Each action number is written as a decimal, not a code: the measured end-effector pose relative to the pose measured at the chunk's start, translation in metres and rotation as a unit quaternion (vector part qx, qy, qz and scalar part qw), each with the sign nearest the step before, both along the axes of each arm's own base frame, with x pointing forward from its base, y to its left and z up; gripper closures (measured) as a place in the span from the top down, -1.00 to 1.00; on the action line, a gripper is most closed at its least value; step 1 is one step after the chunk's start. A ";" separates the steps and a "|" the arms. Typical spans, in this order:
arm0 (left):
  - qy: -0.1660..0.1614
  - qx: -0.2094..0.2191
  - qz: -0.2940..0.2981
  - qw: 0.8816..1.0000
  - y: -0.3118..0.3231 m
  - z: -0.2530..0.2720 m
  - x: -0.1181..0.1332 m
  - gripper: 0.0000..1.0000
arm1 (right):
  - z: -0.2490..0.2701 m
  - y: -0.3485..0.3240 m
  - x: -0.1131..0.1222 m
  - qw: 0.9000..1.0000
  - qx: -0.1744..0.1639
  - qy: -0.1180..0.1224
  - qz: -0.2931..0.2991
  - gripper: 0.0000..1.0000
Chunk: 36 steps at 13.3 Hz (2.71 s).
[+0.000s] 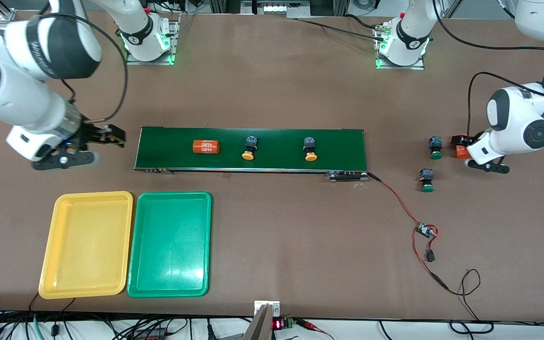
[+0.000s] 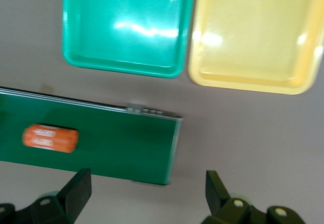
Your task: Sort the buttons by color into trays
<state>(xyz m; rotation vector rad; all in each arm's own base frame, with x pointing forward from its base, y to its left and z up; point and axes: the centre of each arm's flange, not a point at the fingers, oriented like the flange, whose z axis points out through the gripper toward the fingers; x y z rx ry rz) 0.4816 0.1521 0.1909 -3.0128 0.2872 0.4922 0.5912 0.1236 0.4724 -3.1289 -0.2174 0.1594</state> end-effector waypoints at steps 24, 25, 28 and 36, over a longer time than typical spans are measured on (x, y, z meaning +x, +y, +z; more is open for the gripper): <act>0.044 -0.127 -0.352 0.926 -0.289 0.115 0.063 -0.01 | -0.170 0.247 -0.064 0.996 -0.023 0.052 -0.071 1.00; 0.035 -0.135 -0.381 0.914 -0.309 0.110 0.062 -0.01 | -0.178 0.247 -0.066 0.995 -0.028 0.056 -0.072 1.00; 0.005 -0.161 -0.458 0.874 -0.364 0.089 0.058 -0.01 | -0.199 0.240 -0.074 0.994 -0.040 0.068 -0.075 1.00; -0.033 -0.192 -0.532 0.824 -0.447 0.057 0.035 -0.01 | -0.221 0.228 -0.081 0.993 -0.047 0.068 -0.087 0.95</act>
